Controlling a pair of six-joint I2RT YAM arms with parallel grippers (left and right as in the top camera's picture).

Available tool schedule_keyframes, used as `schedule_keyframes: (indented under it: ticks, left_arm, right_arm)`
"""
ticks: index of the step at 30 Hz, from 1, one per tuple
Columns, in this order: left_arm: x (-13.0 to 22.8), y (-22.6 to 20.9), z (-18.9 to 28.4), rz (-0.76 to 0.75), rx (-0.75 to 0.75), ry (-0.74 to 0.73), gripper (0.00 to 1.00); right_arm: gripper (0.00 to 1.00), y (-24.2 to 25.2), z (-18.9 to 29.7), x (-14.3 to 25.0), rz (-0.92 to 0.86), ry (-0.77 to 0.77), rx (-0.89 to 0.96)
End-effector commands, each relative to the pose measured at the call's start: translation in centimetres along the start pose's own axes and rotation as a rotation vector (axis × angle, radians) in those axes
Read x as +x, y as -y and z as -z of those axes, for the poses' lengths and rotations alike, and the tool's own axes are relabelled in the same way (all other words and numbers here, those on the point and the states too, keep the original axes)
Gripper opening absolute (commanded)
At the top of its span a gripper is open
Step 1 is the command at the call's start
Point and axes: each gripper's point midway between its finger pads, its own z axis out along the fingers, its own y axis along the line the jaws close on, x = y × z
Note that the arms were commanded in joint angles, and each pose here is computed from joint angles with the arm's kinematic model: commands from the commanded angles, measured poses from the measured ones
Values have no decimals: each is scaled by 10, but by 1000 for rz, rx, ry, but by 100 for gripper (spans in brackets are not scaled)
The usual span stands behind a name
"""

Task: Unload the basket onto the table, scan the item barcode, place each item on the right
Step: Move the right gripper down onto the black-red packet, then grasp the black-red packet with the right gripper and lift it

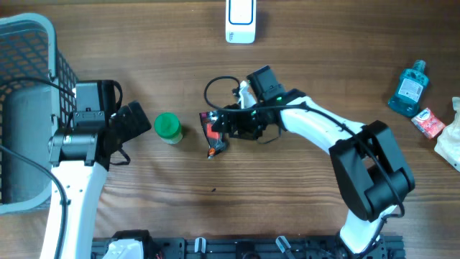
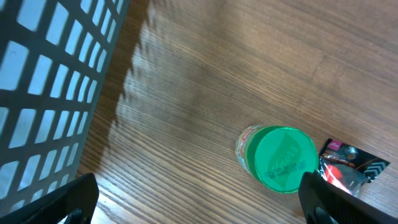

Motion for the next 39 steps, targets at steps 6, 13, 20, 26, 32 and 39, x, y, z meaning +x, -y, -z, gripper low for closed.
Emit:
schedule_keyframes:
  ticks: [6, 13, 20, 26, 32, 39]
  left_arm:
    - [-3, 1, -3, 26, 2, -8, 100]
    - [-3, 1, -3, 26, 1, -8, 100]
    - [-3, 1, -3, 26, 1, -8, 100]
    - [-3, 1, -3, 26, -2, -7, 100]
    - [-3, 1, -3, 26, -2, -7, 100]
    - [-3, 1, -3, 25, -1, -8, 100]
  right_arm:
    - [66, 19, -17, -6, -35, 48, 100]
    - [40, 27, -40, -2, -51, -17, 37]
    - [24, 24, -40, -7, -34, 4, 28]
    - [14, 24, -40, -8, -48, 5, 28]
    - [5, 20, -40, -7, -19, -6, 5]
    - [5, -42, 26, -11, 105, 49, -155]
